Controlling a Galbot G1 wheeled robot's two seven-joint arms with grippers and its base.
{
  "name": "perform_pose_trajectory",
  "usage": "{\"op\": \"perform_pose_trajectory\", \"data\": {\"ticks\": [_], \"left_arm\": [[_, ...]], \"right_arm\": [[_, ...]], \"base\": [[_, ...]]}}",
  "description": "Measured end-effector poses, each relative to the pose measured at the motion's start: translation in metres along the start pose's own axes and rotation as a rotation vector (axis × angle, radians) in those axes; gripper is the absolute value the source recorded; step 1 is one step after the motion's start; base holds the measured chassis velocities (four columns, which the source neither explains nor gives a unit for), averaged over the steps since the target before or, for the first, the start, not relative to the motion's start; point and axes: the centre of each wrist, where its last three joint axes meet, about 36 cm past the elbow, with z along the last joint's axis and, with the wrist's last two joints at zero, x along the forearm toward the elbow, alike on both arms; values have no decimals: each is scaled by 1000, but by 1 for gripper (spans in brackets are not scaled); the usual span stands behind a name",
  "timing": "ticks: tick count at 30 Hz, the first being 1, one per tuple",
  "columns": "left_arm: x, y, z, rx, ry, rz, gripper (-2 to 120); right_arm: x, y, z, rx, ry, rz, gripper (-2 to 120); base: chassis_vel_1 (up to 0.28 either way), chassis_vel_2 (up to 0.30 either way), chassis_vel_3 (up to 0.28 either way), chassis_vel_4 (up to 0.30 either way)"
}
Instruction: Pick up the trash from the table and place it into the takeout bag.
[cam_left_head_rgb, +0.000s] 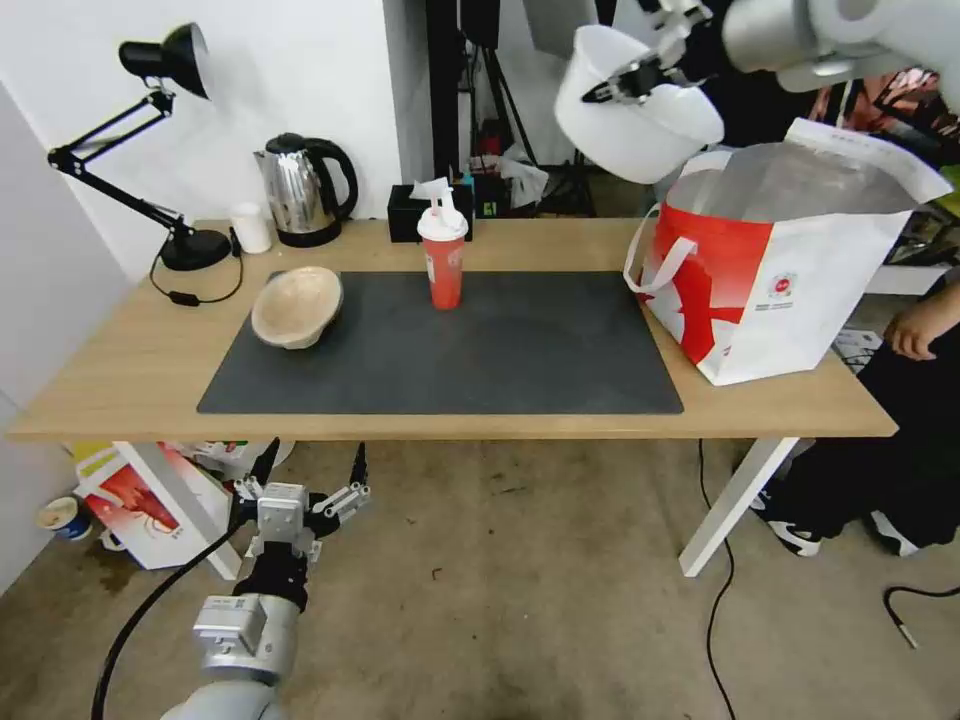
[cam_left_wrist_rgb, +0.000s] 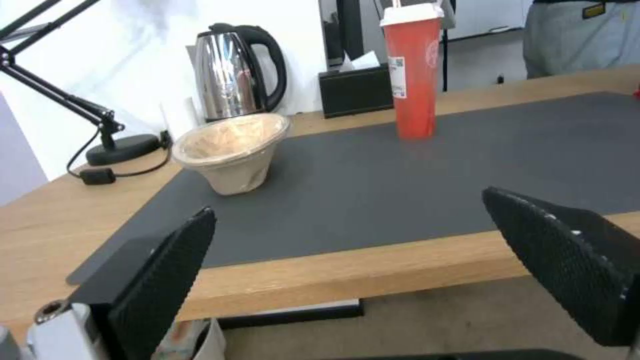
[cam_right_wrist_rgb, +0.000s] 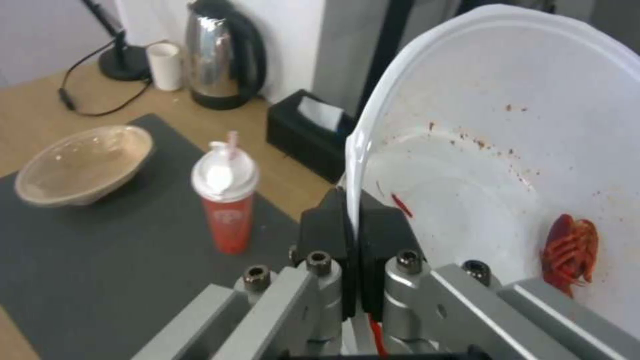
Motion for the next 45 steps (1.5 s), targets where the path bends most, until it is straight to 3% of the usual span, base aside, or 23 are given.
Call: {"op": "perform_pose_trajectory", "data": {"ticks": [17,28,45], "left_arm": [[0,0,0,0,0,0,100],[0,0,0,0,0,0,100],[0,0,0,0,0,0,100]], "right_arm": [[39,-46,45,-74,23,108,0],[44,-57,91,-118,61,123,0],[54,-69,133,-169,77,151,0]], "base": [[0,0,0,0],[0,0,0,0],[0,0,0,0]]}}
